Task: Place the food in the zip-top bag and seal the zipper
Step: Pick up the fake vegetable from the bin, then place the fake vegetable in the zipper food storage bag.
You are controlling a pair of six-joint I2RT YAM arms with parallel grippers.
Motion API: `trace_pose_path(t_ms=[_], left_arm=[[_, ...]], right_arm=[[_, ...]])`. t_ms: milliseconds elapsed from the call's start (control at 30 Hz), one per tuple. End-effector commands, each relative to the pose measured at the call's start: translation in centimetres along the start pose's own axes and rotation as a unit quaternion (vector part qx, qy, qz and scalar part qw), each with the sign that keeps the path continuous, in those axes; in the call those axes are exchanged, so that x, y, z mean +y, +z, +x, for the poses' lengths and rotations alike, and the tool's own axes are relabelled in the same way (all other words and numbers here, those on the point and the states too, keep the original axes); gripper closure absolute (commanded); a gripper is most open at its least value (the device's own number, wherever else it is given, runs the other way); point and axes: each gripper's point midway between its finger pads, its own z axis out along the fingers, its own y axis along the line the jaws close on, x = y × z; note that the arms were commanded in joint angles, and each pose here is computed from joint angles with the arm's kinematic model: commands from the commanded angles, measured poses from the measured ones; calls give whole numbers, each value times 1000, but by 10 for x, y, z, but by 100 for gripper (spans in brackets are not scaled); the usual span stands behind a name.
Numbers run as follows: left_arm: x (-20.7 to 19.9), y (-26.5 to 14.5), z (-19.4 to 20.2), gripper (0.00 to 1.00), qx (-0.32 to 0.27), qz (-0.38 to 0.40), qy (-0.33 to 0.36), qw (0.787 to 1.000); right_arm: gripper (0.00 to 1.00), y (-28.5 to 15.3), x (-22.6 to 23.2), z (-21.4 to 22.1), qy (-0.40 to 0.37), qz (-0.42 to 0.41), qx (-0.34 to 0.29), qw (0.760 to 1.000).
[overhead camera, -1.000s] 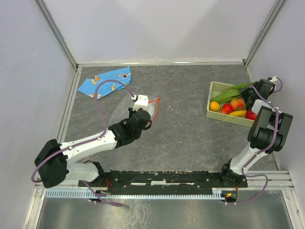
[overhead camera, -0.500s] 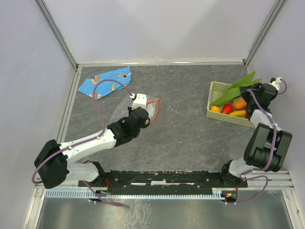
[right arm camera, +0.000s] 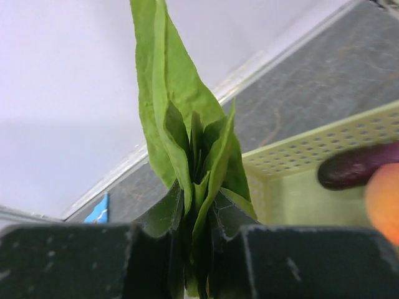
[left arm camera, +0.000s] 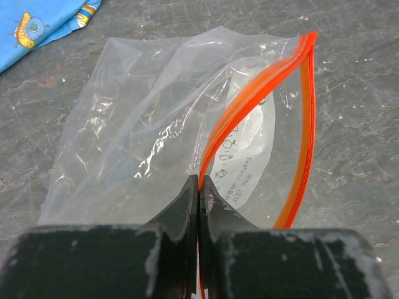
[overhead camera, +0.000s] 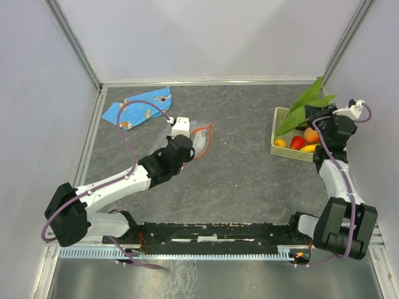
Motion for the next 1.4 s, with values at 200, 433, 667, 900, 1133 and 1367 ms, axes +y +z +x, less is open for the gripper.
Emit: trace_pose_path(t_ms=[200, 433, 667, 900, 1133, 1367], left_arm=[[-19, -1, -34, 97, -8, 29, -63, 998], [-33, -1, -41, 97, 1, 63, -92, 994], [-48, 2, -42, 97, 19, 90, -104, 990], [-55, -1, -48, 97, 18, 106, -124, 986], [-64, -5, -62, 97, 16, 122, -139, 983], [-71, -11, -75, 97, 12, 140, -175, 975]], right_arm=[[98, -37, 106, -9, 0, -152, -43, 987], [98, -61, 150, 2, 36, -230, -35, 972], [98, -83, 202, 28, 70, -312, -17, 947], [98, -98, 238, 55, 85, -358, -10, 930], [98, -108, 254, 97, 85, -378, 4, 922], [98, -113, 260, 129, 75, -389, 16, 918]])
